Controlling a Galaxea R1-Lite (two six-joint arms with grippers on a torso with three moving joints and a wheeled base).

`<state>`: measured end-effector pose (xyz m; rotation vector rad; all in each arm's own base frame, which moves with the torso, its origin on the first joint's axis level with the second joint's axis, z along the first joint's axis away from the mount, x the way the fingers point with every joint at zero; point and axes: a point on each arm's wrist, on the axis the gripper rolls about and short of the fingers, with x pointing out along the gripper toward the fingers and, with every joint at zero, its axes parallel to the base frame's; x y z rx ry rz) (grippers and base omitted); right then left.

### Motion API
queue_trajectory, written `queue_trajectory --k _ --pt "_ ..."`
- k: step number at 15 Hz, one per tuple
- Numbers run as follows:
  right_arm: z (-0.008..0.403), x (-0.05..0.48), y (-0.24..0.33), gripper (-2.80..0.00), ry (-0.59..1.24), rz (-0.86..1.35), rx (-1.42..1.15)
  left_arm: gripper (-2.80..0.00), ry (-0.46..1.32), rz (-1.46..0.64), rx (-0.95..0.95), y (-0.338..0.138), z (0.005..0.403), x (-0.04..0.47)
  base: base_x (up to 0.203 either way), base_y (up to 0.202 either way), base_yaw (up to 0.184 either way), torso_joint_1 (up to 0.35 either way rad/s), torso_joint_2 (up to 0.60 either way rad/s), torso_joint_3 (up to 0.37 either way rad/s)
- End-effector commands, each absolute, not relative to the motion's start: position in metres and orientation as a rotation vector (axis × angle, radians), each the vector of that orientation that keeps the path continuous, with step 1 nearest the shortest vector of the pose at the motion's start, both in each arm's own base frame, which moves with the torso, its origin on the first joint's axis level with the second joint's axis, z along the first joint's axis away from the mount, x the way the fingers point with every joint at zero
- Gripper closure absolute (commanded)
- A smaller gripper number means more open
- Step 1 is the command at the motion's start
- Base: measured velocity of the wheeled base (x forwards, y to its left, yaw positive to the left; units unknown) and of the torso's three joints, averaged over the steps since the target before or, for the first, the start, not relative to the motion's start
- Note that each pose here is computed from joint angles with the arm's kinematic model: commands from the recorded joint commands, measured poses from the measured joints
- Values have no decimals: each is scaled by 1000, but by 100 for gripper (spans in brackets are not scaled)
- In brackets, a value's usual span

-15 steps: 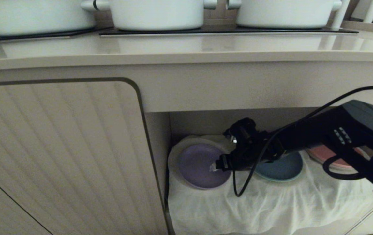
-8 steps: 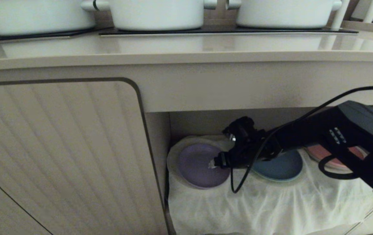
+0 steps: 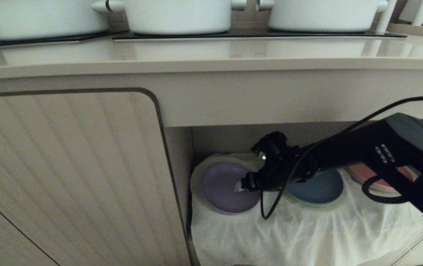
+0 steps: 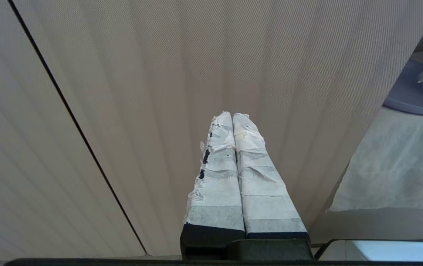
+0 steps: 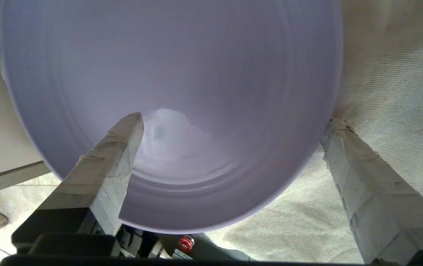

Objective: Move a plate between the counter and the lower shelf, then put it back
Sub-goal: Pick up the plate in the cupboard

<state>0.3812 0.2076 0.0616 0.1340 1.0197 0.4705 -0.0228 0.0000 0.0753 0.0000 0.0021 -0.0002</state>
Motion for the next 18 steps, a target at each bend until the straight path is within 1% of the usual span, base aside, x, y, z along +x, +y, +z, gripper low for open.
queue_trajectory --k 1,18 --pt "63 381 208 -280 1016 473 134 0 2 0 0 0 75 -23 0 0 0 0 0 0" --pt "50 382 208 -280 1034 438 117 0 2 0 0 0 75 -23 0 0 0 0 0 0"
